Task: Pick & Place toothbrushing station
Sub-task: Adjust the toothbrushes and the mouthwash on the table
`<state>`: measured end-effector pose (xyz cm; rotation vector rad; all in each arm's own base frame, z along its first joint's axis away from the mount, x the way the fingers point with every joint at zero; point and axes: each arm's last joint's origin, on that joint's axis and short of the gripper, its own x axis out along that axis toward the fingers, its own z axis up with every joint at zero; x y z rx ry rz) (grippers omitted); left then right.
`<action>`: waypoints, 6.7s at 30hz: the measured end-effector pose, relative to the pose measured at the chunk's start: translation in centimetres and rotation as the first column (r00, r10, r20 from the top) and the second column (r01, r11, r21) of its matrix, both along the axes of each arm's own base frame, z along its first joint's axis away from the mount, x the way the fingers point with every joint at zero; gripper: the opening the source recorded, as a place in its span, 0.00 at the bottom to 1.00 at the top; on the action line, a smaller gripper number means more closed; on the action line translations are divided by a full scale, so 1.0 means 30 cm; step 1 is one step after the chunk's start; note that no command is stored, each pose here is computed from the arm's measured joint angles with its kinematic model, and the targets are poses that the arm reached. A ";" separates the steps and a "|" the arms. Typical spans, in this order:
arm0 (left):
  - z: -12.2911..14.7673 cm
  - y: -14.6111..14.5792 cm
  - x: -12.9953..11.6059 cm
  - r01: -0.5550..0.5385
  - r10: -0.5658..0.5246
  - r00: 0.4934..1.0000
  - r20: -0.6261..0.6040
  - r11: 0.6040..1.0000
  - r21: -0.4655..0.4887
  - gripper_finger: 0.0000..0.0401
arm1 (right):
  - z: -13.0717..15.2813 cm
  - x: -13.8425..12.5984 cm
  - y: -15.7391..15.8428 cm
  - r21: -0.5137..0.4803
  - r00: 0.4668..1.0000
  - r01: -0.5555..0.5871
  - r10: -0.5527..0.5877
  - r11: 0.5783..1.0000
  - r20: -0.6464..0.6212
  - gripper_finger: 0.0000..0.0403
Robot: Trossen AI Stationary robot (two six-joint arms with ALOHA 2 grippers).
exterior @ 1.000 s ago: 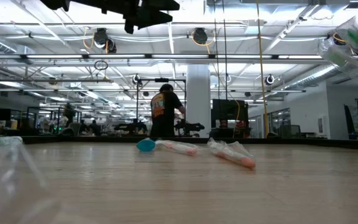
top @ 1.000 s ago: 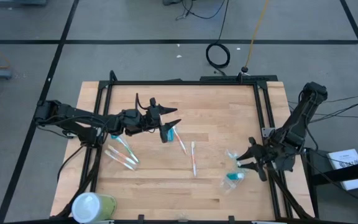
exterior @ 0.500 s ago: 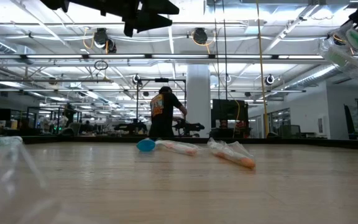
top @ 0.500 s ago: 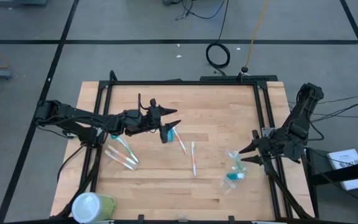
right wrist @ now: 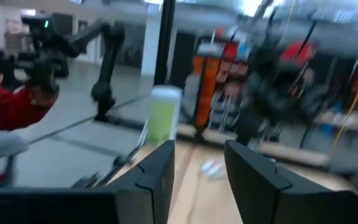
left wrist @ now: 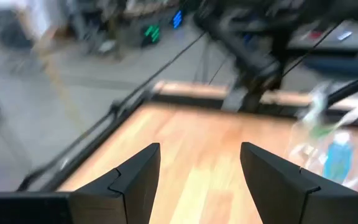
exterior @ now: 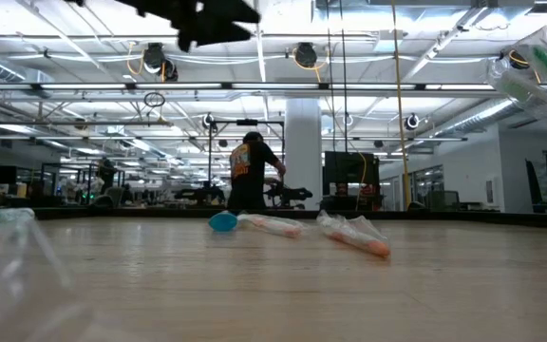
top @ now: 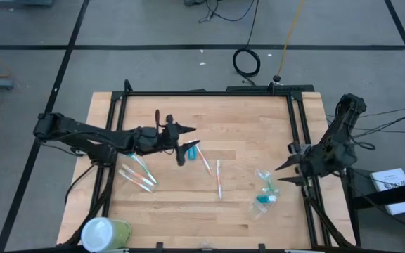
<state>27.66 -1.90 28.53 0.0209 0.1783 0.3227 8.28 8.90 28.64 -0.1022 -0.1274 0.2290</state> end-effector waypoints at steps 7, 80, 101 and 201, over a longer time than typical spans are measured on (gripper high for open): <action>-0.064 -0.041 -0.137 -0.225 0.143 0.955 -0.260 0.919 -0.323 0.57 | 0.029 -0.001 -0.013 -0.131 0.990 0.118 -0.105 0.984 0.098 0.33; -0.560 0.223 -0.308 -0.959 0.570 -0.195 -0.798 0.059 0.277 0.57 | -0.088 0.000 -0.023 -0.135 0.951 0.206 -0.166 0.969 0.261 0.33; -0.469 0.064 -0.323 -0.969 0.496 -0.093 -0.863 0.155 0.193 0.57 | -0.092 0.001 -0.022 -0.150 0.953 0.208 -0.166 0.967 0.254 0.33; -0.557 0.458 -0.371 -0.981 0.291 -0.152 -0.945 0.075 0.181 0.01 | -0.094 0.003 -0.019 -0.124 0.958 0.191 -0.157 0.974 0.241 0.33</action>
